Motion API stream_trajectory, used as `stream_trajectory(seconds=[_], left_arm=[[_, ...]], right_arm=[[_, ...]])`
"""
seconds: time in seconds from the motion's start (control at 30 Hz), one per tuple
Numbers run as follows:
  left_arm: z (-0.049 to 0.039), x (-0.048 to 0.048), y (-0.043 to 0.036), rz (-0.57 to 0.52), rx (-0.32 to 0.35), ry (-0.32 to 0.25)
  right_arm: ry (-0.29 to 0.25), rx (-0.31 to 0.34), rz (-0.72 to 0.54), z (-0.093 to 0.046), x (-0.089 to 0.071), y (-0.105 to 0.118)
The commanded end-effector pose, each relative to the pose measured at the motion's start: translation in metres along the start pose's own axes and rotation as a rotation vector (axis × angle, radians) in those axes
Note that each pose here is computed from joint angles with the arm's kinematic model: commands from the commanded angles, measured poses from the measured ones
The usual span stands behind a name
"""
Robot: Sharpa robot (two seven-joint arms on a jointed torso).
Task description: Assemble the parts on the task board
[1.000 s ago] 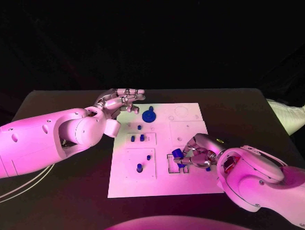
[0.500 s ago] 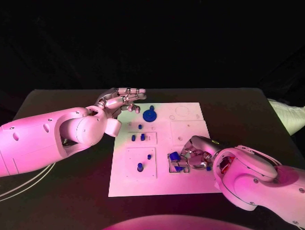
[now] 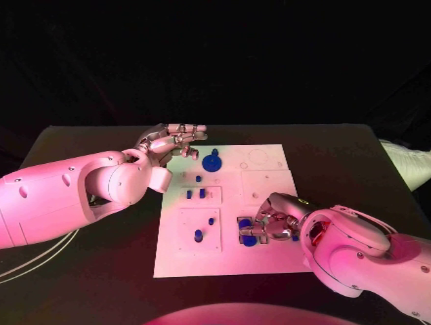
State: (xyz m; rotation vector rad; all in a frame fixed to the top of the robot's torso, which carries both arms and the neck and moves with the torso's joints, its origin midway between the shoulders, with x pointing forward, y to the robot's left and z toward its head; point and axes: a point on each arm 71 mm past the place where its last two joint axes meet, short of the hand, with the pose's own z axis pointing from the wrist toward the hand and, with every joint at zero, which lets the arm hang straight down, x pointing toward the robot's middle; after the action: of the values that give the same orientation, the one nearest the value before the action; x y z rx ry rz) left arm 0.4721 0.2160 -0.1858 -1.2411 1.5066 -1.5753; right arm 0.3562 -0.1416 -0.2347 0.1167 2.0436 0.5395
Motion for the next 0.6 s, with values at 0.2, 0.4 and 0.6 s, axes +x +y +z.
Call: stream_trajectory(seconds=[0.2,0.4,0.6], left_arm=[[-0.0002,0.0023,-0.0007,-0.003,0.006,0.021],[-0.0006,0.0015,-0.0008,-0.003,0.006,0.018],[-0.0009,0.001,-0.0009,-0.002,0.006,0.017]], right_arm=[[-0.025,0.003,-0.026,-0.0006,-0.0015,-0.0012],[-0.031,-0.01,-0.031,-0.0025,-0.0024,-0.001],[-0.021,-0.023,-0.052,-0.0034,-0.0016,0.0001]])
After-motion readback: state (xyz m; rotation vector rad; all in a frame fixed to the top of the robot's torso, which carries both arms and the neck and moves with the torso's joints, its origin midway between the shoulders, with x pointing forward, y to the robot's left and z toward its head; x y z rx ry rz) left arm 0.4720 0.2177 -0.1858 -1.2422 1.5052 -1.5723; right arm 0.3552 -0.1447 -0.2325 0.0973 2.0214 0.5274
